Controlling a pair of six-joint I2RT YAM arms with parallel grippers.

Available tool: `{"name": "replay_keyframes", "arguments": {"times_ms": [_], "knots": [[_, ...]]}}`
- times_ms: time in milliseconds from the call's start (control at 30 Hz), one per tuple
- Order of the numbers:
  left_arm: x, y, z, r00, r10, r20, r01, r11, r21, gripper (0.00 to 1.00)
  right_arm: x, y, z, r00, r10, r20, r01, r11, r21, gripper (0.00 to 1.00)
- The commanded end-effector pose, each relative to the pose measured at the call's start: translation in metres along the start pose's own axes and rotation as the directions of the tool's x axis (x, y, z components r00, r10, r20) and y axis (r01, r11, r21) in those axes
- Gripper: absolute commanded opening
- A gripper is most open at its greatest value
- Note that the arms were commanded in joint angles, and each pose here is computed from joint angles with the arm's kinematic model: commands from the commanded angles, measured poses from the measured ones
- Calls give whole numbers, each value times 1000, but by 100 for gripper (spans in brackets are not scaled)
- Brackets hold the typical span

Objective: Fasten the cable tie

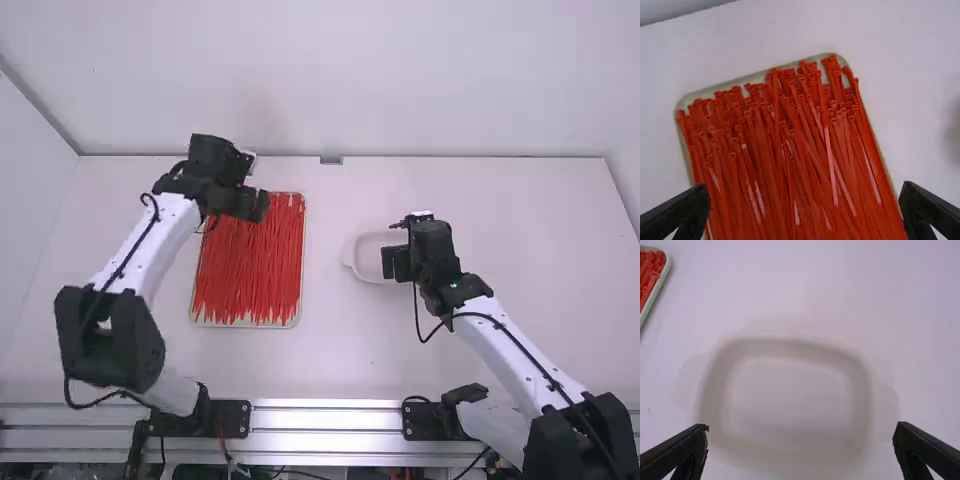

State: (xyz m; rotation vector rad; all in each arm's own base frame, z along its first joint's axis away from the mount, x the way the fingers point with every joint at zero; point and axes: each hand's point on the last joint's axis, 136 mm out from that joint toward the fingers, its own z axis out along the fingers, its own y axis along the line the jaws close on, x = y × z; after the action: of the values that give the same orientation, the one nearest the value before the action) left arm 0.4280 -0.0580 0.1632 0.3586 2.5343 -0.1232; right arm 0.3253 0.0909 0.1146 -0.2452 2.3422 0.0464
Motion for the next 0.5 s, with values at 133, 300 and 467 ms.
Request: {"name": "replay_keyframes", "arguments": {"times_ms": [133, 300, 467], "knots": [[-7, 20, 28, 997, -9, -82, -1, 992, -126, 99, -15, 0, -3, 1000, 6, 28, -6, 1000, 4, 99], [-1, 43, 45, 992, -76, -104, 54, 978, -202, 99, -15, -1, -3, 1000, 6, 28, -6, 1000, 6, 99], [11, 61, 67, 984, -125, -128, 100, 978, -183, 99, -15, -1, -3, 1000, 6, 28, -6, 1000, 7, 99]]}}
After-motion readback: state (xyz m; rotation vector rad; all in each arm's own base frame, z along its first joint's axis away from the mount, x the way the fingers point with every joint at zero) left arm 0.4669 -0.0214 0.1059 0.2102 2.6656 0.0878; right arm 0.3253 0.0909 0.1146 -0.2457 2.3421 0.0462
